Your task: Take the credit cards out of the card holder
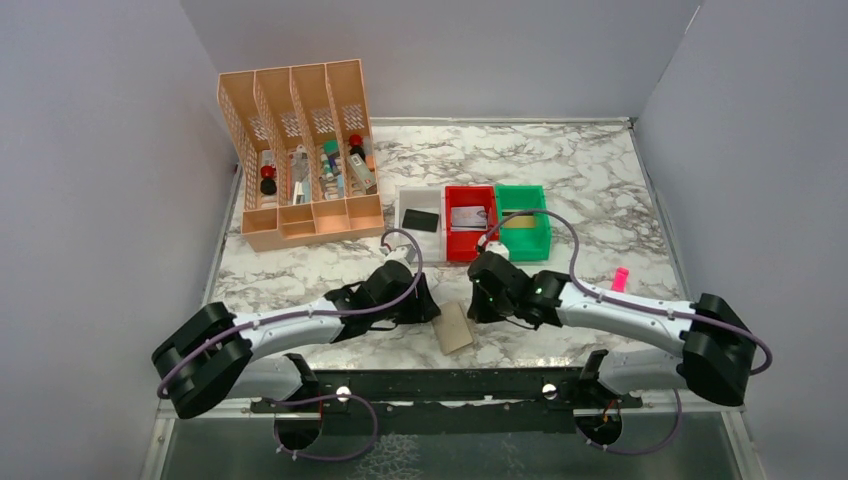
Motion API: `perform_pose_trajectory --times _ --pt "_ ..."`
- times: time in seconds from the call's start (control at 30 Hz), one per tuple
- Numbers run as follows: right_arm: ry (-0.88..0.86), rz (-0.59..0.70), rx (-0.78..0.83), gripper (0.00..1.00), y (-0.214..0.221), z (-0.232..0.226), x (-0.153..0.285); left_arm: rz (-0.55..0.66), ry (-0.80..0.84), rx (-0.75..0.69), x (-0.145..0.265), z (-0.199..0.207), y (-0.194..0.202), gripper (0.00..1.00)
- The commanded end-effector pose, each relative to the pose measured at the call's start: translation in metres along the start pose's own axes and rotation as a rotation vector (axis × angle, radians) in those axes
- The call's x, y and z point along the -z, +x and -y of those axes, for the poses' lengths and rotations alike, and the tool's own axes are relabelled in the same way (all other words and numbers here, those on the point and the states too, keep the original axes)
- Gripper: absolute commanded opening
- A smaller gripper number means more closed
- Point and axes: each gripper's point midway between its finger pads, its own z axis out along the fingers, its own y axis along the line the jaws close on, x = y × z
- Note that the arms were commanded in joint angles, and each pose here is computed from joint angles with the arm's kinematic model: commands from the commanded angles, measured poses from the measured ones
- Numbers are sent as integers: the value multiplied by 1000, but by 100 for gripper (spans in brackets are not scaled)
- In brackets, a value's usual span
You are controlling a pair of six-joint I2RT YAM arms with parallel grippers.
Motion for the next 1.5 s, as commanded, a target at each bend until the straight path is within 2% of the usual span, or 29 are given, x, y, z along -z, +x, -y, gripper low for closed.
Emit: perform_pose_trajectory --times 0.0,0.13,0.33,0.53,0.67,0.87,1.07,1.3,1.33,1.47 --pt "-259 106 55 1 -30 -49 34 144 -54 16 16 -3 -29 58" --pt "-437 126 62 1 -32 -79 42 242 -96 29 31 -8 -49 68" --pt "-582 53 136 1 -27 -114 40 360 -176 48 58 -16 -74 73" --pt "-307 115 30 1 -44 -74 19 388 -177 53 70 -24 -73 74" --pt "-71 190 -42 1 -51 -25 16 373 -186 47 69 -27 -69 74" --pt "170 124 -67 1 -18 41 -3 346 -130 -4 62 -10 -72 74" --pt "236 38 -118 1 24 70 -22 291 -36 -65 48 14 -68 71" --pt "314 22 -150 3 33 85 -25 184 100 -127 30 44 -55 67" --pt "315 23 -148 5 33 85 -24 164 115 -137 26 48 -53 66" --pt "281 57 -144 23 21 78 -13 89 119 -144 14 50 -41 61"
